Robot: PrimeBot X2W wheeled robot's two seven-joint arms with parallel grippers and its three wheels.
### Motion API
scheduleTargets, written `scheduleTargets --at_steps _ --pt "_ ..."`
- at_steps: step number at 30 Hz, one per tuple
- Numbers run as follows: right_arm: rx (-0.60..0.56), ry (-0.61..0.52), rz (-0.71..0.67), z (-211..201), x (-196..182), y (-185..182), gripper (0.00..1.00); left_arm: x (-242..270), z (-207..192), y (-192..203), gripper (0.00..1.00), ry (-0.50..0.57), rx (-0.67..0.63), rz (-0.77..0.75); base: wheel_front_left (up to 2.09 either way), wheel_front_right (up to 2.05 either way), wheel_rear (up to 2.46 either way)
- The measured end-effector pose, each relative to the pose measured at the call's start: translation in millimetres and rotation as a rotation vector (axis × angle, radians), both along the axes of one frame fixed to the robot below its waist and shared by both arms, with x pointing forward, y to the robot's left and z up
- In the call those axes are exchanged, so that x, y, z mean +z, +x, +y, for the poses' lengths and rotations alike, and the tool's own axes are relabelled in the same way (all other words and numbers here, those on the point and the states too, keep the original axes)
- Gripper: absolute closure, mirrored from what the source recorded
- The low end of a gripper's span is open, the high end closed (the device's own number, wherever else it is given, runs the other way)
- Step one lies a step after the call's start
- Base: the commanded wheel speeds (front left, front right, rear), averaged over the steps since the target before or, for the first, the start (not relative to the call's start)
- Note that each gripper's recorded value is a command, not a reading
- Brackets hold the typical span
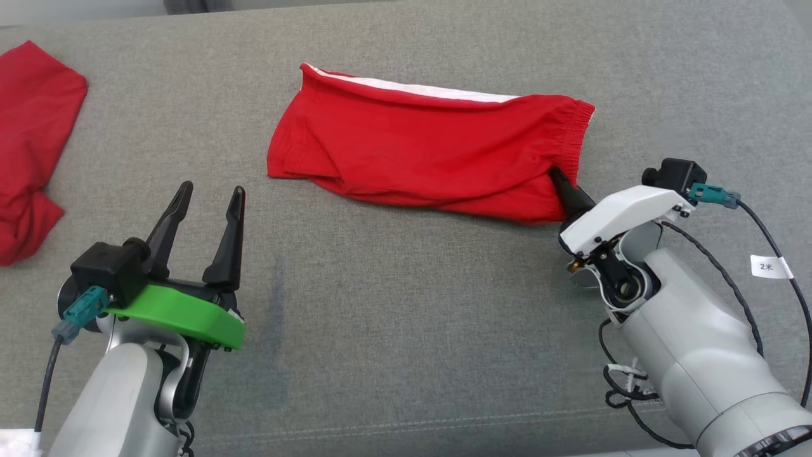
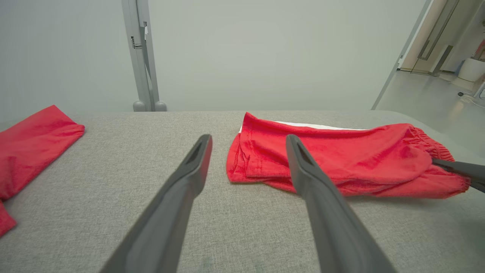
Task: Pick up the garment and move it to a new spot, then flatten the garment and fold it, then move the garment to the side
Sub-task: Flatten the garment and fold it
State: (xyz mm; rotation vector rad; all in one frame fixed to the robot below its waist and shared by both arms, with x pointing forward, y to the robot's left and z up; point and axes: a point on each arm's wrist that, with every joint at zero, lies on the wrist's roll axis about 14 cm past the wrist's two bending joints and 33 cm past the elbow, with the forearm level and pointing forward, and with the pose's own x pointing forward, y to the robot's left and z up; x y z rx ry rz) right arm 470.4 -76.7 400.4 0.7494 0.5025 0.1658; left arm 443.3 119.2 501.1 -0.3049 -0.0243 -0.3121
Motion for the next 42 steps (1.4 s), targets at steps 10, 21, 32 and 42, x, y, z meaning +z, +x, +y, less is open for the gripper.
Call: scheduleTargets --at_steps 10,21,32,42 --pt "-0.048 -0.176 -0.043 -70 7 -7 1.00 2 -17 -8 0.00 -0.011 -0.042 -0.002 0.00 0.00 0.00" --pt "-0.002 -0.406 -0.073 -123 17 -11 1.00 8 -31 -14 0.00 -0.030 -0.075 -0.015 0.00 0.00 0.00" --pt "0.194 -0.401 -0.214 -42 59 23 1.00 6 -36 -22 0.00 -0.053 -0.074 0.000 0.00 0.00 0.00" --pt "0.338 -0.382 -0.200 26 56 31 1.00 2 -17 -30 0.00 -0.065 -0.009 0.016 0.00 0.00 0.00"
